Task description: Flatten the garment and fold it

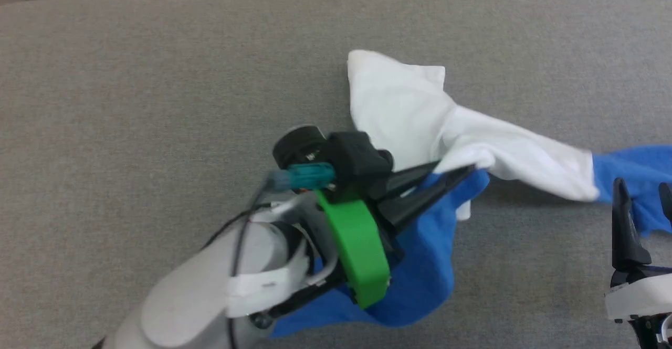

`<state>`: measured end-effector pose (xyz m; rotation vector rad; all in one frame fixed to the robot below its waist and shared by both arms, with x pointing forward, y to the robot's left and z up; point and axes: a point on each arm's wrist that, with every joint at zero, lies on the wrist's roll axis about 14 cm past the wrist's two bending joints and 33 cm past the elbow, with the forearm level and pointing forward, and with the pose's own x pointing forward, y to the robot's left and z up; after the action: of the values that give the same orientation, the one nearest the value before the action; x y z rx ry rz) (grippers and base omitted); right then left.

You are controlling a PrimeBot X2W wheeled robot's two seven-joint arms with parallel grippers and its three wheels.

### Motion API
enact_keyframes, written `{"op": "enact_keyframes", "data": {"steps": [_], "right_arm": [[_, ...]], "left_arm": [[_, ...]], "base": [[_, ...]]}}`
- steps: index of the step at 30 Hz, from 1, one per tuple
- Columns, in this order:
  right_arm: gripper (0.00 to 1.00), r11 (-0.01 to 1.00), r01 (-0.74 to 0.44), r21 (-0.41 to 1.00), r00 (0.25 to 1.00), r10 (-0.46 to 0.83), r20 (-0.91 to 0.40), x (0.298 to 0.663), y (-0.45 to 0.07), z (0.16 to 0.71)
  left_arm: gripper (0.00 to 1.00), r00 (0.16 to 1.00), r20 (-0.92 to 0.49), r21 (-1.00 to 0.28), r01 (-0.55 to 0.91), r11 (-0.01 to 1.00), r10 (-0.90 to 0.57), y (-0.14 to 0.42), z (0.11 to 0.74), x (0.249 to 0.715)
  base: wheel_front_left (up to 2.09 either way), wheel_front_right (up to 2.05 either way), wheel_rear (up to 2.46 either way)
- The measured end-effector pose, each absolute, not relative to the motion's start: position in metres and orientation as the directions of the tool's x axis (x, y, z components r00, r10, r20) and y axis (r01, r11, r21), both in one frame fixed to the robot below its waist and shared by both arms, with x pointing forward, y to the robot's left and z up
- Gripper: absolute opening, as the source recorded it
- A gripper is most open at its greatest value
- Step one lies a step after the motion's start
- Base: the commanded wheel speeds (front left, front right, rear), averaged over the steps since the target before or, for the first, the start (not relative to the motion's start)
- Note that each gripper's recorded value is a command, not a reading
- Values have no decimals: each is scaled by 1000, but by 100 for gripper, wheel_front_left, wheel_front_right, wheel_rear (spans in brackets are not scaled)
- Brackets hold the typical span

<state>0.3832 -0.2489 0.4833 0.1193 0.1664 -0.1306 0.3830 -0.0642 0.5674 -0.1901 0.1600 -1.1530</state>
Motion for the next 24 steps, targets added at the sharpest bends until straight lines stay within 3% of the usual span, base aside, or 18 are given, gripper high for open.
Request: {"op": "enact_keyframes", "data": {"steps": [2, 4, 7, 8, 9, 10, 11, 15, 21, 24], "right_arm": [[100, 985, 127, 116, 980, -106, -169, 385, -245, 485], [100, 986, 117, 120, 981, -96, -169, 387, -242, 485], [100, 987, 110, 121, 979, -86, -185, 389, -239, 481], [100, 987, 109, 122, 978, -84, -191, 389, -238, 479], [100, 987, 107, 121, 976, -82, -200, 390, -237, 476], [100, 987, 107, 121, 975, -80, -209, 390, -237, 474], [100, 987, 107, 120, 973, -80, -215, 391, -237, 472], [100, 987, 109, 116, 968, -79, -237, 392, -237, 466], [100, 989, 84, 122, 973, -55, -225, 392, -229, 474], [100, 989, 77, 125, 975, -48, -216, 391, -227, 478]], "left_arm": [[0, 454, 28, -240, 868, 435, -891, -52, 590, 391], [0, 575, 29, -230, 800, 555, -817, -25, 592, 416], [0, 735, -88, -153, 657, 738, -672, 25, 553, 457], [8, 760, -140, -125, 623, 773, -635, 38, 534, 464], [29, 783, -194, -99, 584, 806, -591, 52, 513, 470], [88, 794, -233, -95, 556, 825, -562, 60, 494, 474], [100, 798, -258, -104, 538, 837, -545, 64, 481, 475], [100, 795, -307, -136, 508, 851, -524, 64, 447, 474], [100, 880, -140, -3, 458, 889, -454, 79, 480, 480], [100, 907, -72, -9, 416, 909, -416, 83, 501, 470]], "base": [[0, 0, 0], [0, 0, 0], [0, 0, 0], [0, 0, 0], [0, 0, 0], [0, 0, 0], [0, 0, 0], [0, 0, 0], [0, 0, 0], [0, 0, 0]]}}
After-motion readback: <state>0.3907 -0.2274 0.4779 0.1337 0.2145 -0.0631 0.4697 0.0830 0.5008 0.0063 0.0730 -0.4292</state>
